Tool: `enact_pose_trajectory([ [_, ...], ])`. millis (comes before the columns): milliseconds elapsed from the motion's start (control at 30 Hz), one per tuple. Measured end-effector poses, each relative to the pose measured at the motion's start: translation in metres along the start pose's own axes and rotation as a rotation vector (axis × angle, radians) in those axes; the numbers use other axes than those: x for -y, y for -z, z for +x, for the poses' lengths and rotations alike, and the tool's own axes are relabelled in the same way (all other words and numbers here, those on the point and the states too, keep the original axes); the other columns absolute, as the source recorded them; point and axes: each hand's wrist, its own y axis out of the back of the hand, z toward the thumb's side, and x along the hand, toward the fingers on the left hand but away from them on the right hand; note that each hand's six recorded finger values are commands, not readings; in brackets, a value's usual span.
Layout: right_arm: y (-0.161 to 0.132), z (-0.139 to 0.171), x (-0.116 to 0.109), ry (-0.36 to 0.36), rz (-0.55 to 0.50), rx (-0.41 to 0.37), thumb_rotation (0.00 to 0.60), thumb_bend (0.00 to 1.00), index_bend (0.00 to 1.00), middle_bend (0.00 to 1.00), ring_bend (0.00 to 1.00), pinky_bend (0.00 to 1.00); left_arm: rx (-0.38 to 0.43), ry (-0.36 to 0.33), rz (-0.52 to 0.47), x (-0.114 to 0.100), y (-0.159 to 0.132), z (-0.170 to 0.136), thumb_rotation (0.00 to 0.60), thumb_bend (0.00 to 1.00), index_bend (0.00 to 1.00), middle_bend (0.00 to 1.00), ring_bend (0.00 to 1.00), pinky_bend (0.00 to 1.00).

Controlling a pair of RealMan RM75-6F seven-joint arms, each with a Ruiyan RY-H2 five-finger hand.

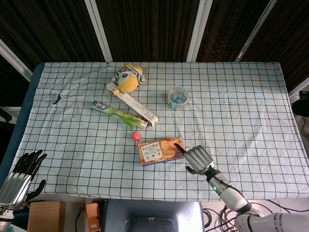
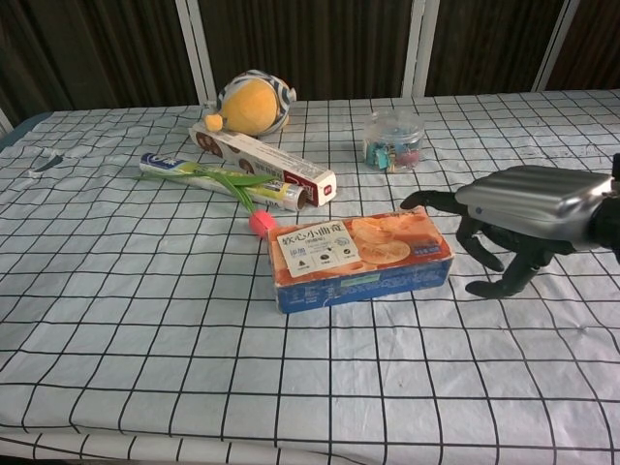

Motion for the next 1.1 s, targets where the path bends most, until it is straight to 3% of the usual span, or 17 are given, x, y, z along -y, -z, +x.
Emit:
enact_pose_trajectory([
  [267, -0.011, -0.008, 0.008, -0.071, -0.023, -0.003, 0.6, 0.23, 0.0, 1.0, 1.0, 1.0, -0.005, -0.003, 0.0, 0.0, 0.001, -0.001, 0.6, 0.42, 0.0, 0.0, 0.0, 0.0],
  [700, -0.01, -0.006, 0.006, -0.047, -0.024, -0.007, 0.6, 0.23, 0.0, 1.0, 1.0, 1.0, -0.01, -0.003, -0.001, -0.001, 0.001, -0.003, 0.6, 0.43, 0.0, 0.0, 0.0, 0.0],
  [767, -0.009, -0.003, 0.003, -0.031, -0.025, -0.01, 0.6, 0.23, 0.0, 0.92, 0.97, 1.0, -0.011, -0.003, -0.001, -0.001, 0.002, -0.003, 0.6, 0.43, 0.0, 0.0, 0.0, 0.0],
  [800, -0.008, 0.0, 0.002, -0.019, -0.024, -0.012, 0.6, 0.23, 0.0, 0.77, 0.88, 0.99, -0.011, -0.002, -0.001, -0.001, 0.002, -0.003, 0.6, 0.42, 0.0, 0.0, 0.0, 0.0],
  [833, -0.006, 0.004, 0.001, -0.009, -0.022, -0.011, 0.6, 0.23, 0.0, 0.55, 0.72, 0.94, -0.011, -0.002, -0.001, -0.001, 0.002, -0.003, 0.6, 0.43, 0.0, 0.0, 0.0, 0.0],
  [867, -0.003, 0.008, 0.0, 0.0, -0.02, -0.007, 0.6, 0.23, 0.0, 0.41, 0.59, 0.89, -0.011, -0.002, -0.001, -0.001, 0.002, -0.003, 0.6, 0.43, 0.0, 0.0, 0.0, 0.0],
  [900, 0.001, 0.016, -0.002, 0.014, -0.017, 0.001, 0.6, 0.23, 0.0, 0.18, 0.36, 0.77, -0.012, -0.001, -0.001, 0.0, 0.002, -0.003, 0.6, 0.42, 0.0, 0.0, 0.0, 0.0],
  [933, 0.004, 0.023, -0.003, 0.026, -0.014, 0.009, 0.6, 0.23, 0.0, 0.08, 0.23, 0.68, -0.012, -0.002, 0.0, 0.0, 0.002, -0.003, 0.6, 0.42, 0.0, 0.0, 0.0, 0.0],
  [1000, 0.012, 0.039, -0.006, 0.066, -0.007, 0.032, 0.6, 0.23, 0.0, 0.0, 0.06, 0.5, -0.013, -0.001, 0.0, 0.0, 0.002, -0.003, 0.6, 0.42, 0.0, 0.0, 0.0, 0.0],
  [1100, 0.025, 0.067, -0.008, 0.133, -0.003, 0.072, 0.6, 0.23, 0.0, 0.0, 0.0, 0.17, -0.012, -0.006, -0.001, -0.001, 0.001, -0.004, 0.6, 0.42, 0.0, 0.0, 0.0, 0.0],
])
